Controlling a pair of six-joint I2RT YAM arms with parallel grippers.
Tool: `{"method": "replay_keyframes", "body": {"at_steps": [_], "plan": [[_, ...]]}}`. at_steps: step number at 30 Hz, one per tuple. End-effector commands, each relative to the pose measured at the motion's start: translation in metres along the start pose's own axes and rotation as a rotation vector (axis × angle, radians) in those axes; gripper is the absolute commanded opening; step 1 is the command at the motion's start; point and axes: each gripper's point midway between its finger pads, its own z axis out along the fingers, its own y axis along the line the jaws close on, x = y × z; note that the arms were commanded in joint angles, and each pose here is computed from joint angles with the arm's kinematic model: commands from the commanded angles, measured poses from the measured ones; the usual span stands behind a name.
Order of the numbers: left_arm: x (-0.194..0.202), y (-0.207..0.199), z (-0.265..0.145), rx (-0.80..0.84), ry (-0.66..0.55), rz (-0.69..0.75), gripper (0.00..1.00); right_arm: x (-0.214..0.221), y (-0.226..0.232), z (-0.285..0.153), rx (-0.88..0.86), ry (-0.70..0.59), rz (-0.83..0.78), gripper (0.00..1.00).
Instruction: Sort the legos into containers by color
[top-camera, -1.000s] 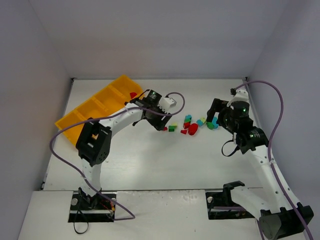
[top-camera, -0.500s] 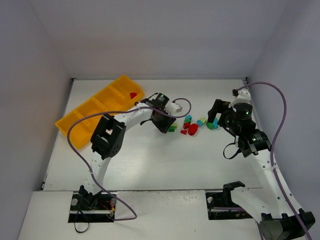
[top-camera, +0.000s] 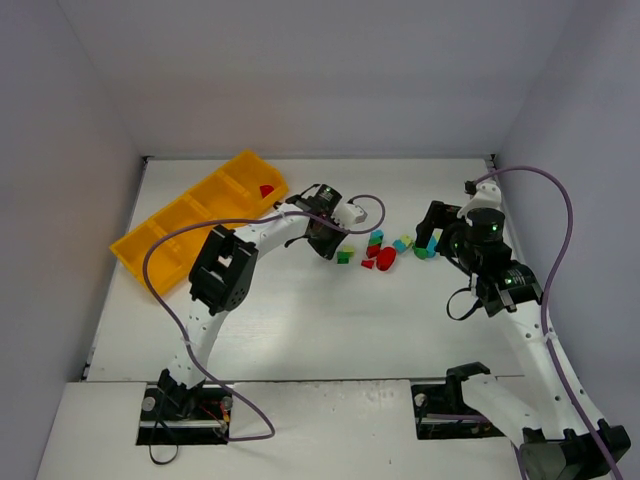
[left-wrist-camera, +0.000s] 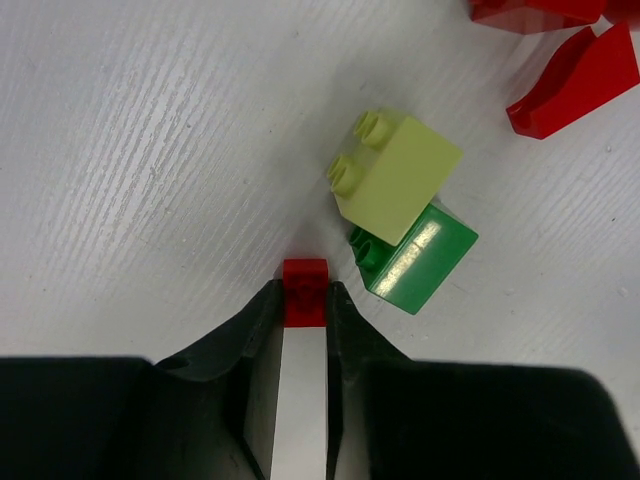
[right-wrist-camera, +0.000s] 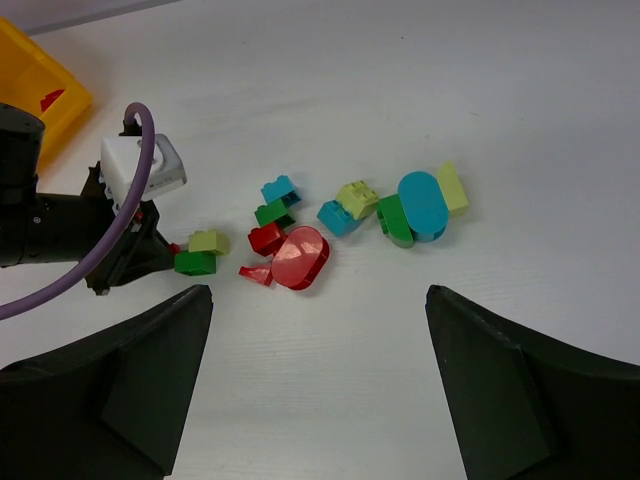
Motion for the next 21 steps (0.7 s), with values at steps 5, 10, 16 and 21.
{"method": "replay_keyframes", "body": {"at_steps": [5,10,16,21], "plan": [[-0.018,0.027,-0.039,-0.097,-0.050,0.018,0.00,-0.016,0.000,-0.001,0.005,-0.054,0.002,0.84],[-0.048,0.095,-0.098,-0.297,-0.192,-0.107,0.00,-0.015,-0.002,-0.001,0.012,-0.055,0.001,0.84],[-0.055,0.205,-0.166,-0.636,-0.294,-0.320,0.00,-0.015,-0.002,-0.002,0.011,-0.058,0.004,0.84],[-0.054,0.257,-0.190,-0.812,-0.326,-0.390,0.00,-0.017,-0.002,-0.004,0.013,-0.068,0.006,0.84]]}}
